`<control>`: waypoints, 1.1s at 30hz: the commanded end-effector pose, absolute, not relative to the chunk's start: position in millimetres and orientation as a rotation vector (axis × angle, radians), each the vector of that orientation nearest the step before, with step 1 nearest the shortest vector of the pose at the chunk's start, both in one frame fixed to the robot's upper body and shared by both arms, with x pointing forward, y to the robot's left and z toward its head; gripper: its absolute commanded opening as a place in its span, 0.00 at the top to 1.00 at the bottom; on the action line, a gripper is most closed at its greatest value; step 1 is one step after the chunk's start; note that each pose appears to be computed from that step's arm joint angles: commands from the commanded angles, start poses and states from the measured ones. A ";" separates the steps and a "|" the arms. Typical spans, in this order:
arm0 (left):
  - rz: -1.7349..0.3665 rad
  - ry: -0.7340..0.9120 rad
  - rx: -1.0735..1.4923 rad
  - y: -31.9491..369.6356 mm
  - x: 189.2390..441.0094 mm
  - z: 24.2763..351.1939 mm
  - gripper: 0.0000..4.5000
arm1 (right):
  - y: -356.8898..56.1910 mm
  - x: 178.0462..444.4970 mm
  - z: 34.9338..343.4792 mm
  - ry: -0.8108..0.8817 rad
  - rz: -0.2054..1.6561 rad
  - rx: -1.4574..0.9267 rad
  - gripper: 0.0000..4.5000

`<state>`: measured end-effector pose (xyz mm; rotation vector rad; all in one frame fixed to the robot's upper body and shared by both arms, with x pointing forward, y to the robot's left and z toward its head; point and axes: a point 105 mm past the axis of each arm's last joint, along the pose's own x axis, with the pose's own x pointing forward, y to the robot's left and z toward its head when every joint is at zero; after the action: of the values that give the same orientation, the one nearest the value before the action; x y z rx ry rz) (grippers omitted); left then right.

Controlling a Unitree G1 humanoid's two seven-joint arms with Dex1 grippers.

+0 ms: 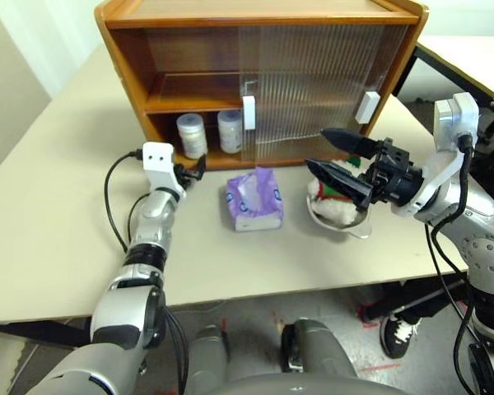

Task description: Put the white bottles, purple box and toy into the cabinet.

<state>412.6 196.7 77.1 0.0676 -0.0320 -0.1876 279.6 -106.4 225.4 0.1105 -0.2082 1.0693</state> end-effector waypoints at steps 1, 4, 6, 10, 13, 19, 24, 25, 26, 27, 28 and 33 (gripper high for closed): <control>-0.258 0.004 0.115 192.7 406.5 75.6 0.01 | -104.2 280.6 225.7 -0.218 1.081 0.104 0.00; -0.337 0.043 0.146 191.1 399.6 79.4 0.01 | -103.7 281.7 224.9 -0.217 1.087 0.105 0.00; -0.431 0.061 0.116 185.2 392.2 83.7 0.01 | -103.5 282.4 224.7 -0.217 1.089 0.105 0.00; -0.613 0.075 0.075 177.7 372.8 95.5 0.01 | -103.6 284.1 224.6 -0.218 1.092 0.104 0.00; -0.793 0.101 0.051 164.2 349.6 97.0 0.01 | -102.8 284.6 224.3 -0.219 1.097 0.104 0.00; -1.038 0.132 0.069 147.3 314.0 100.2 0.01 | -103.2 284.7 223.2 -0.220 1.099 0.103 0.00; -1.076 0.144 0.108 138.4 312.7 93.1 0.01 | -103.2 283.1 222.9 -0.224 1.097 0.102 0.00; -1.083 0.142 0.113 136.0 312.8 91.9 0.01 | -103.1 282.8 222.9 -0.225 1.096 0.102 0.00; -1.092 0.138 0.121 133.1 312.7 90.7 0.01 | -103.2 282.4 222.9 -0.225 1.095 0.102 0.00; -1.103 0.134 0.131 129.8 312.2 89.3 0.01 | -103.6 282.0 222.8 -0.226 1.093 0.101 0.00; -1.115 0.131 0.139 127.1 311.3 88.3 0.01 | -103.9 281.7 222.8 -0.226 1.092 0.100 0.00; -1.186 0.133 0.174 116.3 304.7 81.6 0.01 | -105.9 280.7 223.0 -0.227 1.082 0.096 0.00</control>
<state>305.8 120.4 85.8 0.1536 0.1241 -1.1589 282.9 -104.0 218.6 0.1146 -0.2002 1.0932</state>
